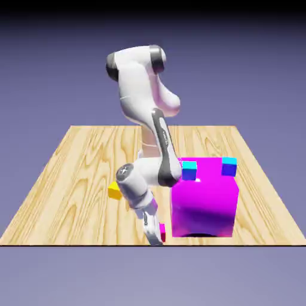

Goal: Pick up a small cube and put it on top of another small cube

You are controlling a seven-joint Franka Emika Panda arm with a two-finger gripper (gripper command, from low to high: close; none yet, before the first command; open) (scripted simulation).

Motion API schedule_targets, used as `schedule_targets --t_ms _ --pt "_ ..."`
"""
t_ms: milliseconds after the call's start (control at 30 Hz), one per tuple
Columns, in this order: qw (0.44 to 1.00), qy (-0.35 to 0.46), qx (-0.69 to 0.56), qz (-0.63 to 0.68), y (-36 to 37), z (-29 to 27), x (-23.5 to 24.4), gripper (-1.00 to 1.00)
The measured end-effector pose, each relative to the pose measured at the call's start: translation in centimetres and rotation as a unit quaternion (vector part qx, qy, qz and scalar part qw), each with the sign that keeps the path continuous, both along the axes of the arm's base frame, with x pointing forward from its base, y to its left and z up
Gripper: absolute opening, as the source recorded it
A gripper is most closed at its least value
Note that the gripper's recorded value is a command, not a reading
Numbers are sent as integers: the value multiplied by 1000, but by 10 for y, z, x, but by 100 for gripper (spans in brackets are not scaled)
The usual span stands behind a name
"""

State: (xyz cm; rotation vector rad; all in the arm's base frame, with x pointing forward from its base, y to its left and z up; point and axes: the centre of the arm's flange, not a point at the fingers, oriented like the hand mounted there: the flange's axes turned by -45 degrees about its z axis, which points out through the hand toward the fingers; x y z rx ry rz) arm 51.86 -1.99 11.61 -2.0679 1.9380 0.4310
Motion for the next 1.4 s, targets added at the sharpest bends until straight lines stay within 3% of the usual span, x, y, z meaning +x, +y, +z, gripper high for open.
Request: schedule_targets --t_ms 533,967,1400 --pt "1000 -2 -3 0 -19 63 1 -100" --pt "970 -42 67 228 11 197 43 -100" --pt "966 -7 12 258 157 261 -5 -100"
